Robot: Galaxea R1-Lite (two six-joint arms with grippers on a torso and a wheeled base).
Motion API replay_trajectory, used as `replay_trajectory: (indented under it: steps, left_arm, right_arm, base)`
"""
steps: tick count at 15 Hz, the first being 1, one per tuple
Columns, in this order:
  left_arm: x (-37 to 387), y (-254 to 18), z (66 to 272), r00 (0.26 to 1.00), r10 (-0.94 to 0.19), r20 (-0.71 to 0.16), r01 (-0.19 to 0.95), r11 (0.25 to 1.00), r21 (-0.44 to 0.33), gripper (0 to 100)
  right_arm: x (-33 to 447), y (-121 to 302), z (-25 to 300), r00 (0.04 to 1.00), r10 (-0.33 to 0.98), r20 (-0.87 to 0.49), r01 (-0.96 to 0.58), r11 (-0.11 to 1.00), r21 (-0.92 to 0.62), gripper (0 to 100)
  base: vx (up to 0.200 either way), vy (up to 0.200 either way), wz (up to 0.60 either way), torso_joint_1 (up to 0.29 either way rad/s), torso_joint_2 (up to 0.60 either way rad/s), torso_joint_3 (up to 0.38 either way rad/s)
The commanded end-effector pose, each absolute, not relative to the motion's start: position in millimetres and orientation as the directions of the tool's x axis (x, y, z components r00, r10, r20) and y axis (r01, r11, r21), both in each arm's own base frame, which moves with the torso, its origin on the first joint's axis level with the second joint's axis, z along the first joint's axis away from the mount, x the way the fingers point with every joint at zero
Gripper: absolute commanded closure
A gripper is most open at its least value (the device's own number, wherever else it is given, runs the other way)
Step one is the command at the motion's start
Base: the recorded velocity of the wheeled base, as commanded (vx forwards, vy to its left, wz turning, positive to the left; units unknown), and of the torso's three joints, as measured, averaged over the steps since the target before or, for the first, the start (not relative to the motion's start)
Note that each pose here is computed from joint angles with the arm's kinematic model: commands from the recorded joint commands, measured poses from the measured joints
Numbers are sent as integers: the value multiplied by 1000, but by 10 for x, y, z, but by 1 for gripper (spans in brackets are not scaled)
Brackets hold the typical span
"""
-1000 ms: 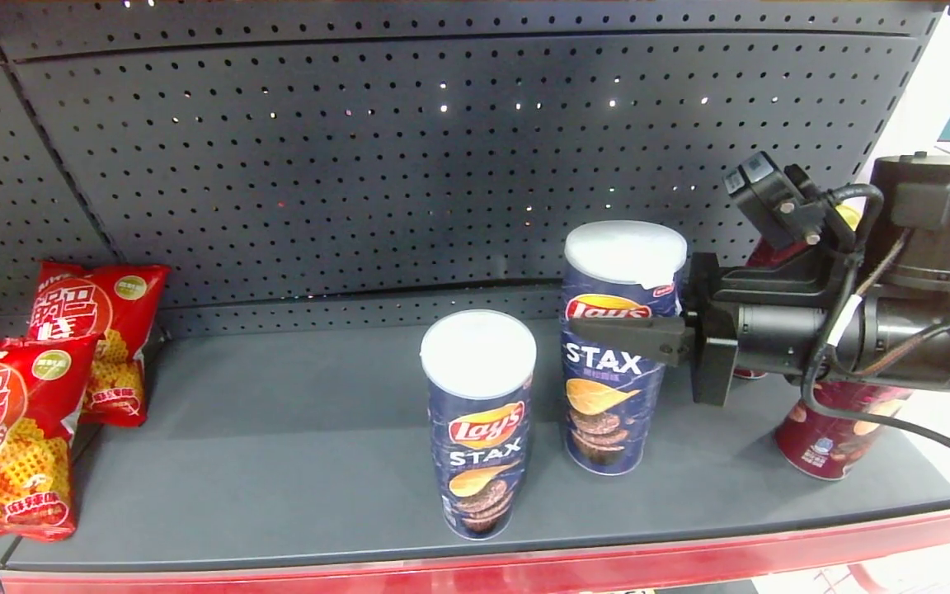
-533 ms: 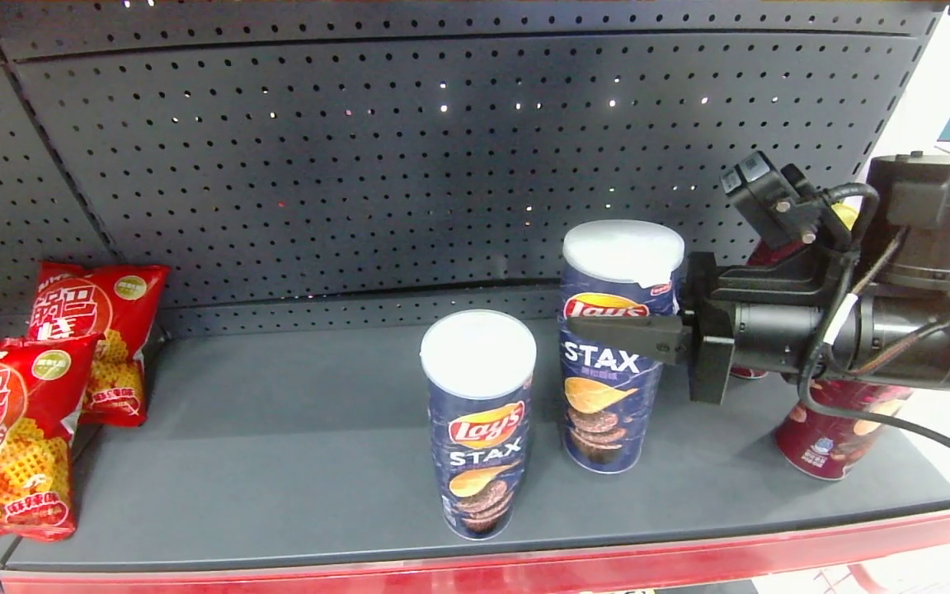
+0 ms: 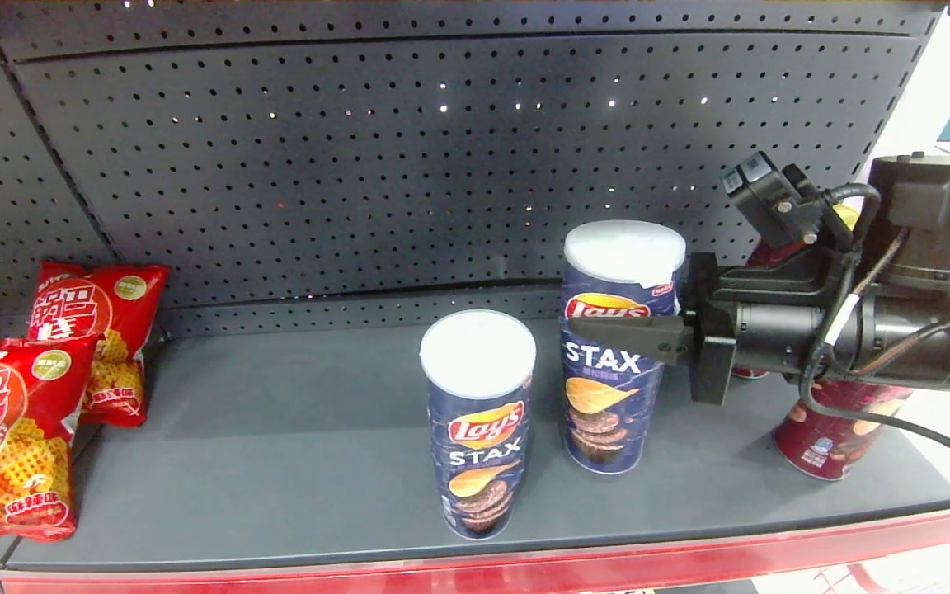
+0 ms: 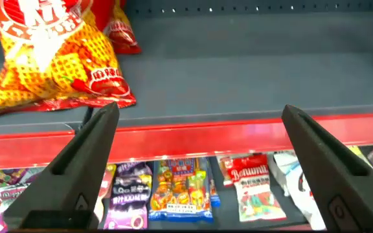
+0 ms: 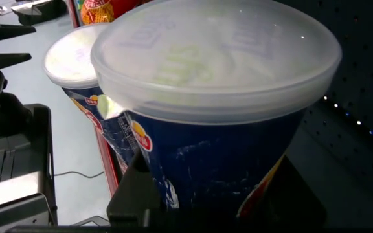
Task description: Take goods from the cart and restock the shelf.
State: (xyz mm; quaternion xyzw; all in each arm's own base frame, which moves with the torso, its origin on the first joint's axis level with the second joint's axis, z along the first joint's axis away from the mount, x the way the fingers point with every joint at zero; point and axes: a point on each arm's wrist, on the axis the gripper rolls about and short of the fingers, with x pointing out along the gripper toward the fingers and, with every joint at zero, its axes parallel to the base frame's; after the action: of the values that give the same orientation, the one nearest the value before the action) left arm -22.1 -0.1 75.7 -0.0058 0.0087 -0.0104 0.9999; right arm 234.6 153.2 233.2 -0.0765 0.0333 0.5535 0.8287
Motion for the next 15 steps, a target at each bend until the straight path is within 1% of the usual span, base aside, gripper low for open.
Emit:
replay_trajectory:
  steps: [1, 8, 11, 15]
  left_arm:
    - [-230, -2, 755, 1000, -18, -5, 18, 1000, -12, 0]
    - [-230, -2, 755, 1000, -17, -5, 17, 1000, -11, 0]
    - [-230, -2, 755, 1000, -17, -5, 17, 1000, -11, 0]
    - [-230, -2, 755, 1000, -17, -5, 17, 1000, -11, 0]
  right_arm:
    - [2347, 1532, 2334, 385, 912, -139, -922, 375, -92, 100]
    - [2471, 1605, 2287, 404, 902, -154, -915, 396, -82, 100]
    - [2675, 1730, 2323, 450, 881, -143, -893, 445, -68, 100]
    - [2932, 1901, 2291, 448, 883, -136, -894, 444, -61, 100]
  base:
    - [0, 0, 0, 0, 0, 0]
    - [0, 0, 0, 0, 0, 0]
    - [0, 0, 0, 0, 0, 0]
    - [0, 0, 0, 0, 0, 0]
